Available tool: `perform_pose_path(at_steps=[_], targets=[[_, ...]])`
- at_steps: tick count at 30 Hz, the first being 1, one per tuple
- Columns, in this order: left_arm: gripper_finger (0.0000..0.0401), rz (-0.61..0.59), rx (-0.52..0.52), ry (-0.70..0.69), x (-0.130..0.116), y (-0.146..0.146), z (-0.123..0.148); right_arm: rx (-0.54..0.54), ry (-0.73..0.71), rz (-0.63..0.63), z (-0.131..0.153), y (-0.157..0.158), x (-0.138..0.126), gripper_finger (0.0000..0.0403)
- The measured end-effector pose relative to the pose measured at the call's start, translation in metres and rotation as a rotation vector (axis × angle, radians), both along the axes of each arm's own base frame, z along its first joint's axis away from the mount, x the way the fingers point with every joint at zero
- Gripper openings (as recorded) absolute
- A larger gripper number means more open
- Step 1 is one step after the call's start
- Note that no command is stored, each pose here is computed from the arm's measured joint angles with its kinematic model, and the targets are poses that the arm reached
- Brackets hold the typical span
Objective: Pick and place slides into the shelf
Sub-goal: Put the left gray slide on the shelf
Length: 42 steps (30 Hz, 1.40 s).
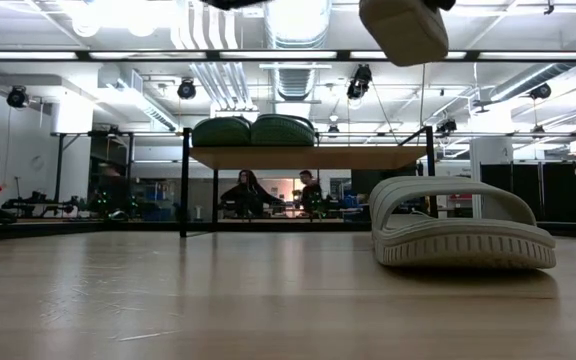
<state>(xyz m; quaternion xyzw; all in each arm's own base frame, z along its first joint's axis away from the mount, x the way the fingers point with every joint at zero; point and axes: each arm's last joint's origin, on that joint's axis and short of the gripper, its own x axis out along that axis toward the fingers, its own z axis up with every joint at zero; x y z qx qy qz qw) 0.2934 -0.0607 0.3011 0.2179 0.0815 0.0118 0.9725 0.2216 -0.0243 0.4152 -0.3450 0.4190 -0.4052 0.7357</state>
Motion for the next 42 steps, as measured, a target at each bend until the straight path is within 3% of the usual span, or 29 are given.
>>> perform_pose_path(at_steps=[4,9,13,21,26,31,42], targets=[[0.0308,-0.037,-0.087,-0.034,-0.026,0.005,0.004,-0.033,0.081,0.124,0.001,0.010,0.008,0.0009],[0.0308,-0.035,-0.119,-0.067,-0.051,0.011,0.005,-0.067,0.172,0.336,0.000,0.029,0.021,0.0009],[0.0308,-0.034,-0.142,-0.091,-0.066,0.014,0.004,-0.086,0.202,0.425,0.000,0.040,0.024,0.0008],[0.0308,-0.034,-0.167,-0.117,-0.078,0.017,0.003,-0.006,0.135,0.520,0.001,0.038,0.027,0.0008],[0.0308,-0.031,-0.187,-0.108,-0.076,0.016,0.000,-0.022,0.125,0.517,-0.011,0.025,0.037,0.0008],[0.0308,-0.029,-0.183,-0.086,-0.072,0.016,-0.004,-0.013,0.182,0.527,-0.032,0.006,0.044,0.0008],[0.0308,-0.028,-0.181,-0.075,-0.074,0.016,-0.009,0.055,0.162,0.558,-0.064,-0.045,0.043,0.0008]])
